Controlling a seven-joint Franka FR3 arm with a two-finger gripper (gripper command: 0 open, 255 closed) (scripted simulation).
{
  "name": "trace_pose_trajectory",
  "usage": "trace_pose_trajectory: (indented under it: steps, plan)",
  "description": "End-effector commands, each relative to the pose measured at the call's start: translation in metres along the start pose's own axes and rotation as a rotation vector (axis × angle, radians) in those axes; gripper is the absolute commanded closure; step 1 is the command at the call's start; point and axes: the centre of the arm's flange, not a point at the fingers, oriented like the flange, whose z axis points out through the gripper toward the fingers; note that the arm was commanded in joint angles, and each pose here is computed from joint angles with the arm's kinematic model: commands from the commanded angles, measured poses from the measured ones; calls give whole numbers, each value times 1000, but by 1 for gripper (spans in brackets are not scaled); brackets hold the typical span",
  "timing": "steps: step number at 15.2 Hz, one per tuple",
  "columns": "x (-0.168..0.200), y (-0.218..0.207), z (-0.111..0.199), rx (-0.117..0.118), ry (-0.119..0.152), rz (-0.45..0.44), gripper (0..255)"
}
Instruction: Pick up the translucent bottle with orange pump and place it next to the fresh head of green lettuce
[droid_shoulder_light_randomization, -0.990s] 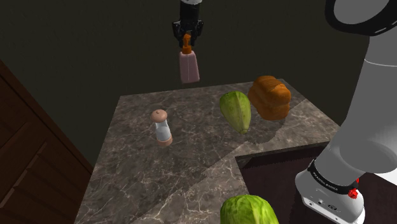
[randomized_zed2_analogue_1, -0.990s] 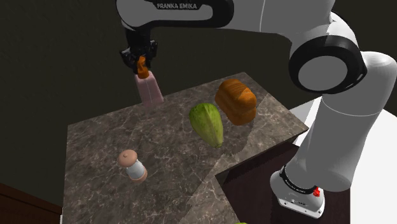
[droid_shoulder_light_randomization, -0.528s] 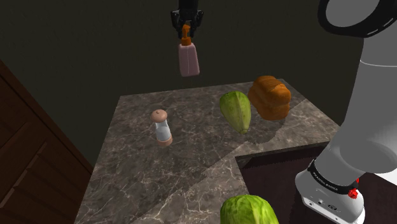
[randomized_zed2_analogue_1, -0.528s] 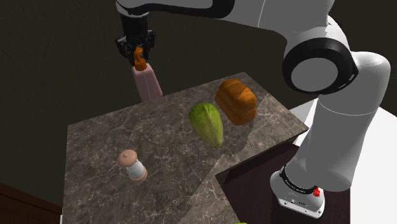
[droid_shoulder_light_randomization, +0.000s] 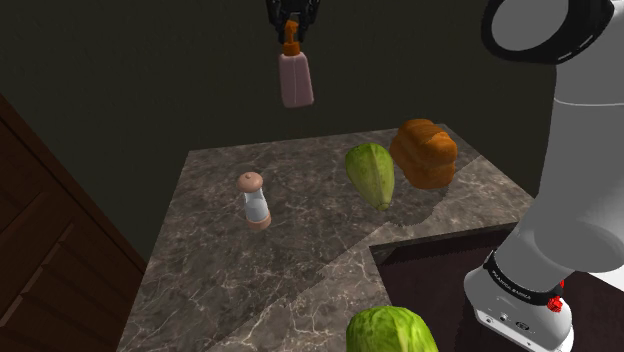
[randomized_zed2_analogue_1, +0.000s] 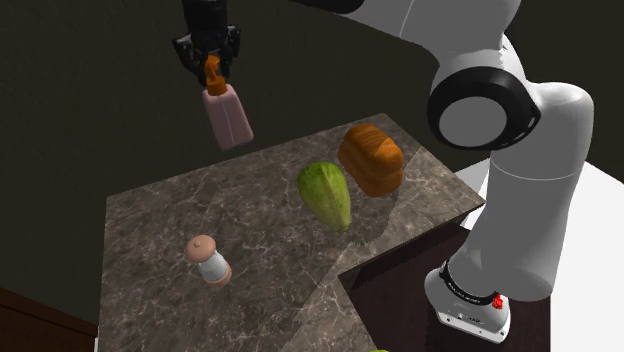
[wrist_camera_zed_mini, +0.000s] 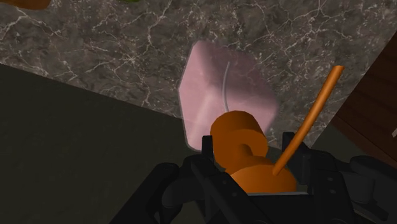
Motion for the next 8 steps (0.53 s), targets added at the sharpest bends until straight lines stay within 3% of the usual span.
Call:
trace_pose_trajectory:
  steps: [1,8]
  plan:
    - [2,-2,-10,0,0,0,255]
    - [-72,-25,-25,0,0,0,255]
